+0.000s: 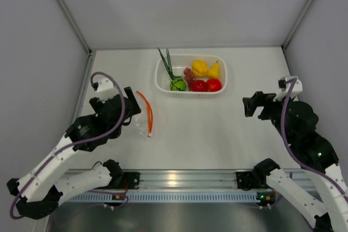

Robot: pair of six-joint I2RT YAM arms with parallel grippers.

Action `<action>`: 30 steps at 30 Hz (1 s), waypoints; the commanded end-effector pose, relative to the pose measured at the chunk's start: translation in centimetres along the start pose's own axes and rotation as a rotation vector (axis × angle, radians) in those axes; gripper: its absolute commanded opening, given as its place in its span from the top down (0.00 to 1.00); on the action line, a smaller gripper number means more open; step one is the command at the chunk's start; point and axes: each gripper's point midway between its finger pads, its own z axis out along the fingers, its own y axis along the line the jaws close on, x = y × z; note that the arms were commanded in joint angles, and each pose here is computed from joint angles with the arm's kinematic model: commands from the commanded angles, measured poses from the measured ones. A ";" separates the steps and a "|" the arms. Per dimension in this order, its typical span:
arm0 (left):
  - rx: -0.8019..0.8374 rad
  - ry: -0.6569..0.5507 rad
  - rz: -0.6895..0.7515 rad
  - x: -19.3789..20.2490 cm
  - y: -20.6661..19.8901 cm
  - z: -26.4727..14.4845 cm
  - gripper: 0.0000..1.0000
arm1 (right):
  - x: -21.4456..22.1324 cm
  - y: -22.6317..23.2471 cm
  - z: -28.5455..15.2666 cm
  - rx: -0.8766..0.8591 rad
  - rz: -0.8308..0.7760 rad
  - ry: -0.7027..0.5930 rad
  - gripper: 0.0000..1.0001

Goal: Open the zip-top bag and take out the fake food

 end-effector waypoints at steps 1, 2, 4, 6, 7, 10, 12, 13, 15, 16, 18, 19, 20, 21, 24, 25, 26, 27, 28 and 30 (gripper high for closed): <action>0.039 -0.017 0.066 -0.2 1.6 -1.2 0.01 | 0.6 -2.0 -1.7 0.066 -0.044 -0.006 0.00; 0.050 -0.044 0.082 -0.8 2.6 -1.8 0.01 | 0.7 -2.2 -2.1 0.069 -0.052 -0.001 0.01; 0.056 -0.064 0.104 -1.0 3.4 -2.2 0.01 | 0.4 -2.8 -3.1 0.082 -0.058 -0.018 0.01; 0.057 -0.102 0.121 -1.6 4.7 -2.9 0.01 | 0.9 -3.4 -3.7 0.103 -0.070 -0.005 0.01; 0.061 -0.109 0.127 -1.6 5.0 -3.0 0.01 | 0.8 -3.8 -4.2 0.118 -0.069 -0.012 0.01; 0.096 -0.126 0.127 -1.5 6.0 -3.8 0.01 | 1.1 -5.0 -5.4 0.160 -0.084 -0.022 0.01; 0.127 -0.138 0.117 -1.3 6.6 -4.3 0.02 | 1.1 -5.6 -6.3 0.172 -0.109 -0.034 0.00; 0.142 -0.144 0.098 -1.4 6.8 -4.7 0.02 | 1.0 -5.9 -6.5 0.182 -0.121 -0.038 0.01; 0.198 -0.166 0.065 -1.8 7.2 -5.7 0.01 | 0.9 -6.5 -7.4 0.201 -0.128 -0.051 0.01; 0.206 -0.176 0.058 -1.9 7.5 -6.0 0.02 | 0.7 -6.5 -7.7 0.198 -0.123 -0.060 0.01; 0.240 -0.199 0.022 -2.2 8.1 -6.8 0.02 | 0.5 -6.6 -8.3 0.192 -0.132 -0.070 0.01; 0.253 -0.206 0.014 -2.3 8.3 -7.1 0.01 | 0.4 -6.8 -8.5 0.199 -0.131 -0.075 0.01; 0.266 -0.218 0.001 -2.4 8.6 -7.4 0.01 | 0.3 -6.9 -8.5 0.203 -0.130 -0.079 0.01; 0.269 -0.222 -0.005 -2.5 8.7 -7.5 0.01 | 0.4 -6.9 -8.6 0.207 -0.131 -0.077 0.01; 0.274 -0.230 -0.018 -2.5 8.9 -7.7 0.01 | 0.4 -7.0 -8.4 0.214 -0.130 -0.072 0.01; 0.269 -0.228 -0.016 -2.5 8.8 -7.6 0.01 | 0.3 -7.0 -8.3 0.216 -0.130 -0.077 0.00; 0.266 -0.224 -0.013 -2.4 8.8 -7.5 0.01 | 0.3 -6.9 -8.1 0.216 -0.129 -0.078 0.01; 0.264 -0.223 -0.013 -2.4 8.7 -7.4 0.01 | 0.5 -7.0 -7.9 0.220 -0.131 -0.073 0.01; 0.261 -0.220 -0.011 -2.4 8.6 -7.3 0.01 | 0.5 -6.8 -7.7 0.215 -0.132 -0.072 0.01; 0.251 -0.209 -0.005 -2.2 8.4 -7.1 0.01 | 0.5 -6.7 -7.2 0.213 -0.127 -0.068 0.01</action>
